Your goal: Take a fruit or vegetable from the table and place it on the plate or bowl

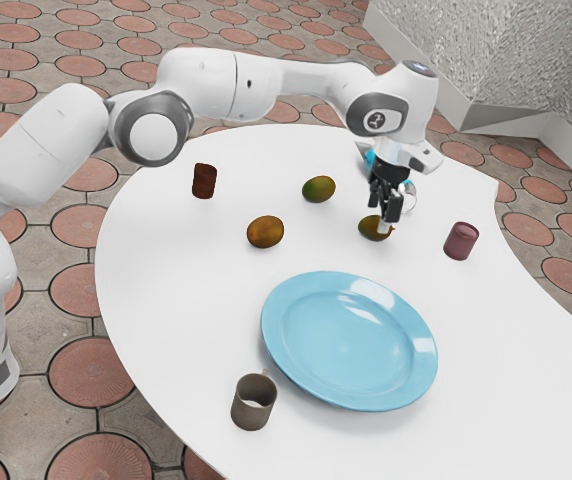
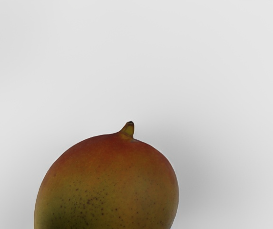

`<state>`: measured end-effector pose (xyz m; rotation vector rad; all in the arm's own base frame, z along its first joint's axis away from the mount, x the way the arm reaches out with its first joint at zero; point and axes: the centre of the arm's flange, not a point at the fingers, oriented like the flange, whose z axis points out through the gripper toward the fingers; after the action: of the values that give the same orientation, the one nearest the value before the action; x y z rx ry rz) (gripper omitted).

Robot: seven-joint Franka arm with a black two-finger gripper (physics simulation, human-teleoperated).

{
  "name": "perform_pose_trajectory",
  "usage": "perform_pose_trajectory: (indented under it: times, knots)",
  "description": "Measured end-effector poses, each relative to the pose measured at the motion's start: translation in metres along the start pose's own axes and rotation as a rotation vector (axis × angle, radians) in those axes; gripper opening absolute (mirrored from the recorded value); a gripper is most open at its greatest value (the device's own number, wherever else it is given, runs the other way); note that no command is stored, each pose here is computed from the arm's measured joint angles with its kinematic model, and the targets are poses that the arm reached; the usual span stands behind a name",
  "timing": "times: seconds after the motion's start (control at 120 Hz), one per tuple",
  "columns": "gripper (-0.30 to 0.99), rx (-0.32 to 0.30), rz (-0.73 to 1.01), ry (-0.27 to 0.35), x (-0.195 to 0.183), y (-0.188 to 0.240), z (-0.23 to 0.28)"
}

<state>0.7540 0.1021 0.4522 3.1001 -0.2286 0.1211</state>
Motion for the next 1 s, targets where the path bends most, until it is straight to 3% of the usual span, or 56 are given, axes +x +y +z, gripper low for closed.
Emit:
perform_pose_trajectory:
  times: [1.0]
  knots:
    - [0.69,-0.015,0.008,-0.009,0.000,-0.018,0.030]
